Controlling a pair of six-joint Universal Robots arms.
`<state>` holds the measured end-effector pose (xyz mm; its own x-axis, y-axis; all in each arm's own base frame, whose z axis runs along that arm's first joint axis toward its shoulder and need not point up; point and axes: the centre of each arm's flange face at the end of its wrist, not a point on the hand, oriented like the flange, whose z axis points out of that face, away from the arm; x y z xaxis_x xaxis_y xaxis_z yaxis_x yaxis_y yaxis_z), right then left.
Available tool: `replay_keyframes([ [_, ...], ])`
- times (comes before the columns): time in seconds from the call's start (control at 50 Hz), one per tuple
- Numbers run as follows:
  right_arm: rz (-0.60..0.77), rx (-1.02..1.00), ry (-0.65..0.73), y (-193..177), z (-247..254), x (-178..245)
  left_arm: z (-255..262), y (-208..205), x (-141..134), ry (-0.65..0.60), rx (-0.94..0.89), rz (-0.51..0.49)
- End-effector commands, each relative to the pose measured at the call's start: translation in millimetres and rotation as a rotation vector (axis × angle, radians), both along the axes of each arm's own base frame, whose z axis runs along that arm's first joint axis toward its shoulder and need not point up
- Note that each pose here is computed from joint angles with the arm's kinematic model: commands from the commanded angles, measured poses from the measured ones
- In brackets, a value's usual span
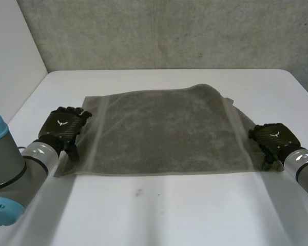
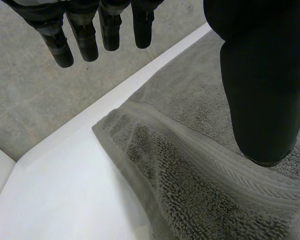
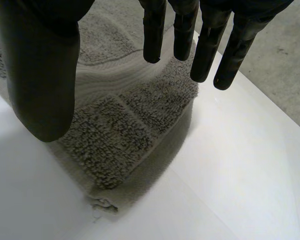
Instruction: Fold the towel.
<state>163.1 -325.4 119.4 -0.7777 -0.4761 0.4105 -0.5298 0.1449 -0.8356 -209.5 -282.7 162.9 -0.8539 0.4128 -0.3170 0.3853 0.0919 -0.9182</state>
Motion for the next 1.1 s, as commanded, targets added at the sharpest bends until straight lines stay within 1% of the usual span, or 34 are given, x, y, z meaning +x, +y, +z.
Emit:
replay_keyframes([
  [0.02,-0.013,0.000,-0.002,-5,-1,-5,-1,1,0,-0.001,0.004,-0.001],
  [0.78,0.007,-0.003,-0.013,-26,-12,1,-1,2,0,-0.001,0.006,-0.001],
  [1.02,-0.005,-0.016,-0.041,-27,0,1,-2,2,0,-0.003,0.010,0.000],
  [1.1,-0.004,0.012,-0.040,-23,1,1,-2,2,0,-0.003,0.010,0.000],
])
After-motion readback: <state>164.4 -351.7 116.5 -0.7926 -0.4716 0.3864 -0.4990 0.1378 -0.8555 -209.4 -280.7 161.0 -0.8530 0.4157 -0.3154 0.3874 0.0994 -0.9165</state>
